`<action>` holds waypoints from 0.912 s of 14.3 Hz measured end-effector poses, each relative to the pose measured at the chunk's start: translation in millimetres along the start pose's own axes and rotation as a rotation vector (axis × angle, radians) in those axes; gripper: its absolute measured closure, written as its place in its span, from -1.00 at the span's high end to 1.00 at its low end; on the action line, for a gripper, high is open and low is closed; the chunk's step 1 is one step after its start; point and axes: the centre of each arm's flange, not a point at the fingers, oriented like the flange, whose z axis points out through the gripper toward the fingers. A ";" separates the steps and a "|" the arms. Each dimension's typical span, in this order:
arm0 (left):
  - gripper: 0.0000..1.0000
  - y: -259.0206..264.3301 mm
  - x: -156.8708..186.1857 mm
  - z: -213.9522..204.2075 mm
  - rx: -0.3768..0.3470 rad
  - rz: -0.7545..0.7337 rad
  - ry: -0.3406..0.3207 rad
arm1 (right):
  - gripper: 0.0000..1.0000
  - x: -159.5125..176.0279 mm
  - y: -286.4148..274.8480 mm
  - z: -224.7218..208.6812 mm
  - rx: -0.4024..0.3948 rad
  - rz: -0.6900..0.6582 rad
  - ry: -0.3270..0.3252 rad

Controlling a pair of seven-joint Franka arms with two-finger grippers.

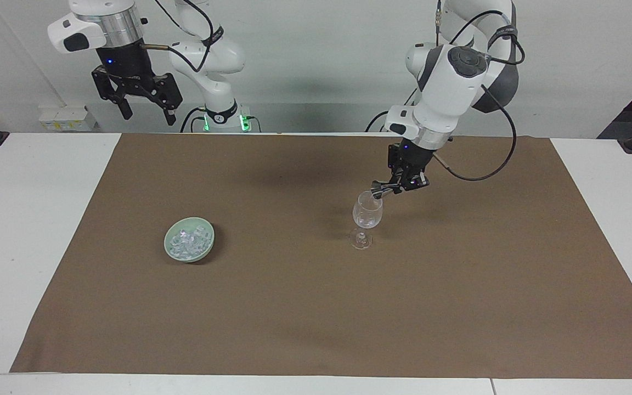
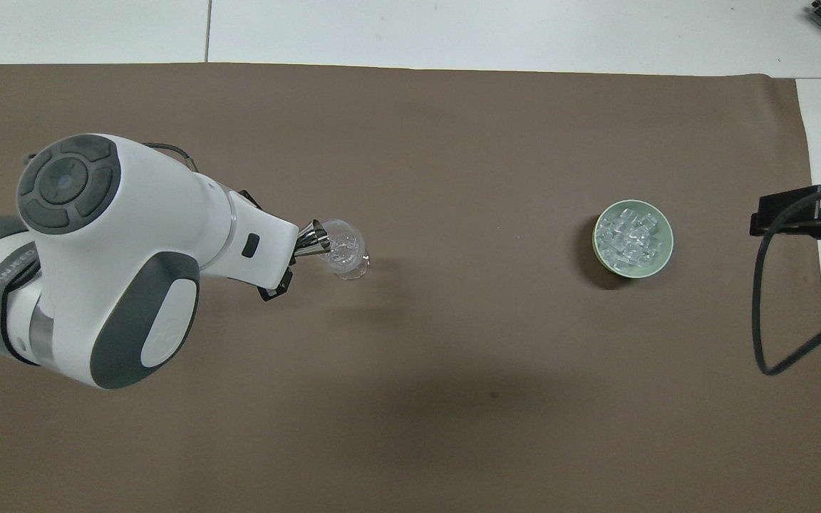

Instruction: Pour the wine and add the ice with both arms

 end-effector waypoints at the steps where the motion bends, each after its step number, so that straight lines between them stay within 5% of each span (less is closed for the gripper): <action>1: -0.53 -0.1 -0.4 0.0 0.000 -0.001 -0.002 | 1.00 0.0 0.0 0.0 0.000 0.000 0.000; 13: -0.53 4.8 9.5 -3.2 0.026 -0.105 -0.062 | 1.00 0.0 0.0 0.0 0.000 0.000 0.000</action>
